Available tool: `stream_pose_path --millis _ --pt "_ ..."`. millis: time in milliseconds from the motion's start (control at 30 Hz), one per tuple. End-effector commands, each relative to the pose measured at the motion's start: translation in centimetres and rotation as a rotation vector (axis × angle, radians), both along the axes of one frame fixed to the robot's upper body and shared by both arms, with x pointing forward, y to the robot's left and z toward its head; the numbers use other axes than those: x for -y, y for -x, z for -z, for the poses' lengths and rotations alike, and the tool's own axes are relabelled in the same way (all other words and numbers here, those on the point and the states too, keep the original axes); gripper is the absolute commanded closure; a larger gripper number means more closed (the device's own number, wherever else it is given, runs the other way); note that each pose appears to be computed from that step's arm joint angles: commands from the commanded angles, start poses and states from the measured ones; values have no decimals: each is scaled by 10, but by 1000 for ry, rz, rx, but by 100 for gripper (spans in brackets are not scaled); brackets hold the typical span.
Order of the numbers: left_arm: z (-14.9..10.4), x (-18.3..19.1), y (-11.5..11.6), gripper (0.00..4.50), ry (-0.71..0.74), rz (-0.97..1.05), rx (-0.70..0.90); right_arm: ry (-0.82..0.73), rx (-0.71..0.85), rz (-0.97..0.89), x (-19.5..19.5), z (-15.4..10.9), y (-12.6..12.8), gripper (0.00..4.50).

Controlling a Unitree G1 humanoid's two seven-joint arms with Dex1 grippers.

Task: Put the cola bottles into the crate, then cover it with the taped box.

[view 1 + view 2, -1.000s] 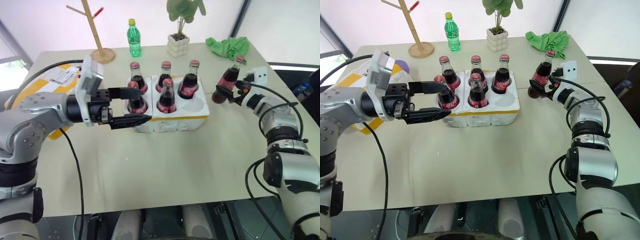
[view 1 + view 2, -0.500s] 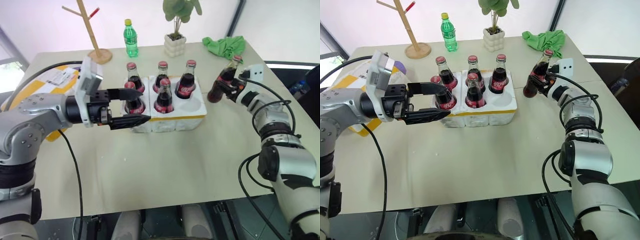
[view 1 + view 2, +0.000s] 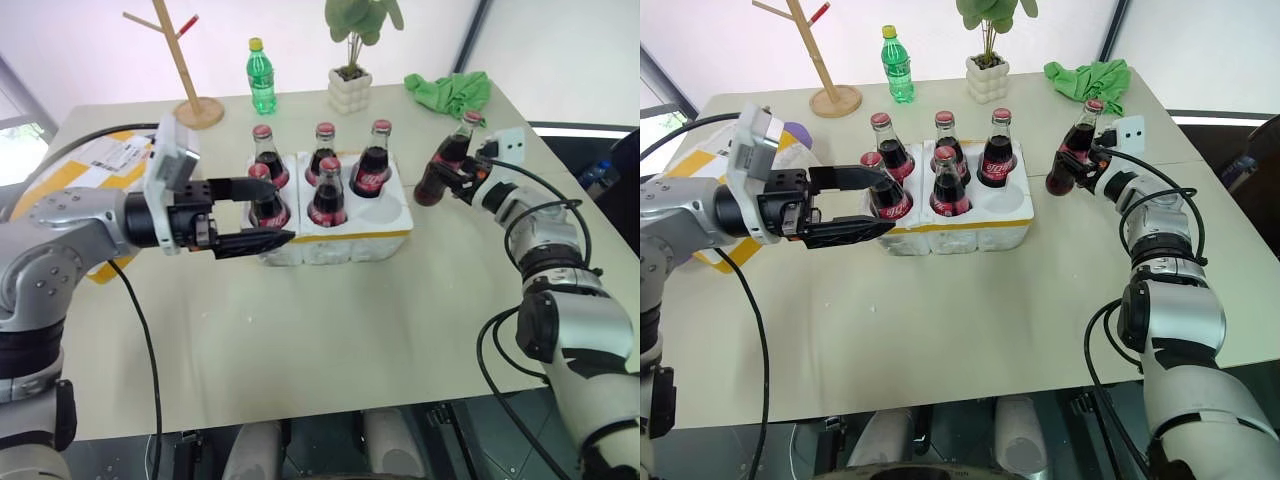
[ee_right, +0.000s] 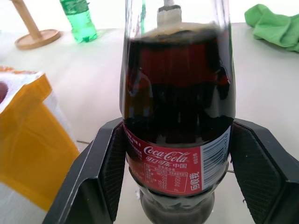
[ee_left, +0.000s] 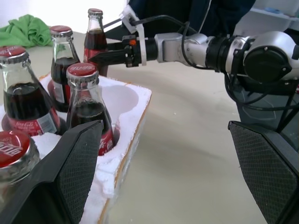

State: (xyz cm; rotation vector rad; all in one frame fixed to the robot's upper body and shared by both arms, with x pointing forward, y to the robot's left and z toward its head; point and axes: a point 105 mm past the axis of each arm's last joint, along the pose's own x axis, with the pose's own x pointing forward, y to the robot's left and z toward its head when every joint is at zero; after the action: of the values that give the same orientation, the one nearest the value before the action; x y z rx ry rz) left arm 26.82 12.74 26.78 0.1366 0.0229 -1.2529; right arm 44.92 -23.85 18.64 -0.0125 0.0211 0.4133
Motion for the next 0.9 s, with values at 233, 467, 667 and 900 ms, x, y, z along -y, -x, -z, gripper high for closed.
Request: stream_pose_path --millis 233,467,667,900 --pt "-13 -3 8 0 6 -6 70 83 169 -70 5 -68 7 186" --pt "-16 -3 6 0 11 -3 81 90 240 -180 1 -103 25 186" --pt "-15 -2 3 0 14 0 82 46 279 -288 -9 -133 49 186" --pt "-12 -3 2 0 15 4 78 78 282 -463 -35 -140 82 186"
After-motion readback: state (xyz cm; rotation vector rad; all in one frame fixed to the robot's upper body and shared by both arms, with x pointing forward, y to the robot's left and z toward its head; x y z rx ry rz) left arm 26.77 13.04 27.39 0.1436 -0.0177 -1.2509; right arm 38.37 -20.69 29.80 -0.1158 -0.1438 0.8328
